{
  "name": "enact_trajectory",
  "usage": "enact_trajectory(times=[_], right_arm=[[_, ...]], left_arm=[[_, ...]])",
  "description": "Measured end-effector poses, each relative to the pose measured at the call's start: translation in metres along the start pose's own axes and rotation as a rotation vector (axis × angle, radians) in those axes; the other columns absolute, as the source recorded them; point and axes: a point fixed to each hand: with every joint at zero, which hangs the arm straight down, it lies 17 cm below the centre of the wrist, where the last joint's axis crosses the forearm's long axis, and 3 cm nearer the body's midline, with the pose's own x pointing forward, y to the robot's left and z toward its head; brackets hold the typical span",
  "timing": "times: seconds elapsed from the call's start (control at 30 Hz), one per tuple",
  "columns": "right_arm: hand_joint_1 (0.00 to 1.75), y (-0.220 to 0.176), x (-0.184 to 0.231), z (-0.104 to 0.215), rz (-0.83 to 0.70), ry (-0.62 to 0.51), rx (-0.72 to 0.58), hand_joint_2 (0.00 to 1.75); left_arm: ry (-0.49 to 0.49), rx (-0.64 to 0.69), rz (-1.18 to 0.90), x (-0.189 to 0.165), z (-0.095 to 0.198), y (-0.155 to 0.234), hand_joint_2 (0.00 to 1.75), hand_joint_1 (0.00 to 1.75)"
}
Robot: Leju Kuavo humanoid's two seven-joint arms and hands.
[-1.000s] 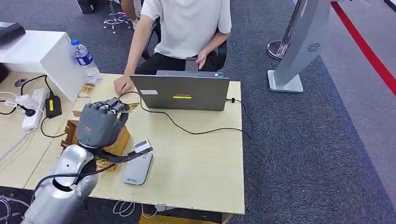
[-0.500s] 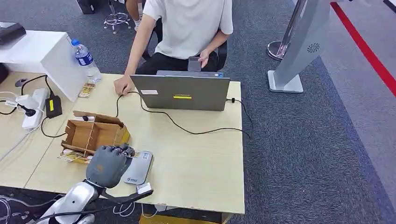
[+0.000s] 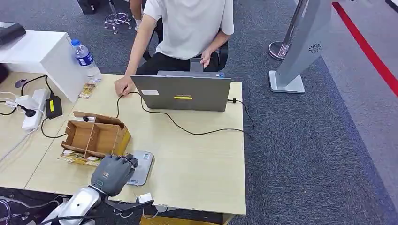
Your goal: Pass the card to the sensor for recognition and then transmit it.
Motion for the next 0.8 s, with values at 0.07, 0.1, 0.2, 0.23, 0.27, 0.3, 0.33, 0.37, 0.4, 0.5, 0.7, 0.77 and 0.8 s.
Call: enact_trajectory(times=[0.07, 0.1, 0.2, 0.23, 0.27, 0.3, 0.33, 0.37, 0.4, 0.5, 0.7, 0.77, 0.8], right_arm=[[0.0, 0.0, -0.001, 0.0, -0.002, 0.005, 0.002, 1.75], [0.0, 0.0, -0.001, 0.0, -0.001, 0.006, 0.002, 1.75], [0.0, 0.0, -0.001, 0.0, 0.002, 0.005, 0.0, 1.75], [0.0, -0.001, -0.001, 0.0, 0.004, 0.005, 0.0, 1.75], [0.0, -0.001, -0.002, 0.0, 0.003, 0.006, -0.001, 1.75], [0.0, -0.001, -0.002, 0.0, 0.002, 0.007, -0.002, 1.75], [0.0, -0.001, -0.002, 0.0, 0.002, 0.007, -0.002, 1.75], [0.0, -0.001, -0.002, 0.0, 0.002, 0.006, -0.002, 1.75], [0.0, -0.001, -0.002, 0.0, 0.002, 0.006, -0.002, 1.75], [0.0, -0.002, -0.002, 0.0, 0.003, 0.007, -0.003, 1.75], [0.0, -0.002, -0.003, 0.0, 0.002, 0.008, -0.003, 1.75], [0.0, -0.002, -0.002, 0.0, 0.007, 0.006, -0.001, 1.75], [0.0, -0.002, -0.003, 0.0, 0.016, 0.003, 0.0, 1.75]], left_arm=[[-0.011, -0.022, 0.005, 0.004, 0.001, -0.008, 1.75, 1.75], [-0.014, -0.027, 0.007, 0.005, 0.0, -0.009, 1.75, 1.75], [-0.022, -0.054, 0.019, 0.004, 0.0, -0.016, 1.75, 1.75], [-0.025, -0.064, 0.021, 0.003, 0.001, -0.018, 1.75, 1.75], [-0.027, -0.069, 0.019, 0.002, 0.002, -0.02, 1.75, 1.75], [-0.027, -0.073, 0.016, 0.0, 0.003, -0.021, 1.75, 1.75], [-0.027, -0.074, 0.013, -0.002, 0.003, -0.021, 1.75, 1.75], [-0.028, -0.076, 0.01, -0.003, 0.003, -0.021, 1.75, 1.75], [-0.027, -0.077, 0.008, -0.005, 0.003, -0.021, 1.75, 1.75], [-0.026, -0.062, 0.002, -0.008, 0.001, -0.017, 1.75, 1.75], [-0.029, 0.115, 0.009, -0.006, -0.017, 0.029, 1.75, 1.75], [-0.035, 0.214, 0.017, -0.001, -0.025, 0.055, 1.75, 1.75], [-0.041, 0.323, 0.025, 0.003, -0.029, 0.084, 1.75, 1.75]])
